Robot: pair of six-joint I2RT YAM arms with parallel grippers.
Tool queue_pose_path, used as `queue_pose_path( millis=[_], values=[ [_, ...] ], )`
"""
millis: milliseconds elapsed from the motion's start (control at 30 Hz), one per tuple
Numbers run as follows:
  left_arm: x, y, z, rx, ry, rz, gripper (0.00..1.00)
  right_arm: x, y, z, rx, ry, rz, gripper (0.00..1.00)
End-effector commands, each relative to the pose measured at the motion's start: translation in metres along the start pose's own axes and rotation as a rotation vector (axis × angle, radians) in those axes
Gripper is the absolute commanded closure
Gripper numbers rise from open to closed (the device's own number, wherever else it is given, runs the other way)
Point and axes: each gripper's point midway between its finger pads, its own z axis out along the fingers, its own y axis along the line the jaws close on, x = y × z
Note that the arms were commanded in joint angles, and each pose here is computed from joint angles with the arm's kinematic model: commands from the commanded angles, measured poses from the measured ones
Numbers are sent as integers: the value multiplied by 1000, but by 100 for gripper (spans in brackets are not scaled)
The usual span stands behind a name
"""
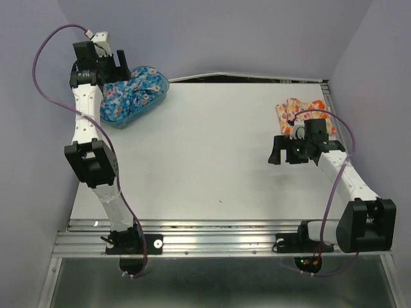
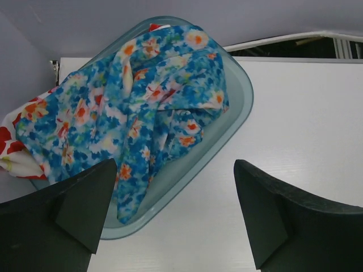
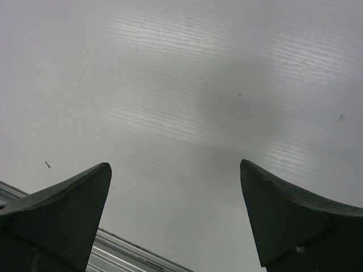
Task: Fold and stack the skirts
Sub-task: Grab the skirt from the pile
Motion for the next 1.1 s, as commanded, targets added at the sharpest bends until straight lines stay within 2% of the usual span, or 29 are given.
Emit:
queue_pose_path(
  millis=[0,233,333,367,467,500,533,567,633,667,767,867,967,1033,1067],
  values=[
    [-12,6,21,17,-32,-48,4,-11,3,-2,-21,-27,-17,0],
    [37,42,92,-70,28,-44,5,-7,1,5,-30,5,-6,0],
    [55,56,114,-104,53,-50,9,-4,0,7,-26,15,-3,0],
    [67,59,123,-111,75,-55,15,-4,-1,7,-23,16,-2,0],
    [69,66,129,-135,75,-55,28,-3,-2,6,-16,13,-4,0],
    [71,67,131,-138,76,-54,39,-2,-3,6,-11,14,-5,0],
    [68,66,130,-135,71,-47,44,-3,-2,5,-10,9,-7,0],
    [66,66,130,-132,67,-44,59,-2,-3,4,-6,9,-7,0],
    [49,64,121,-131,36,-29,72,-3,-3,3,-3,0,-10,0],
    [36,61,113,-130,16,-12,85,-3,-2,2,-4,-3,-12,0],
    [-10,52,81,-122,-71,30,100,-5,-1,-1,-4,-14,-15,0],
    [-55,36,47,-90,-172,69,100,-6,1,-4,-5,-27,-18,0],
    [-115,7,-18,-42,-331,117,100,-10,2,-7,-9,-42,-25,0],
    [-134,-5,-43,-11,-386,130,100,-13,2,-9,-1,-52,-30,0],
    [-150,-20,-68,30,-438,150,100,-14,2,-9,-1,-54,-32,0]
  ],
)
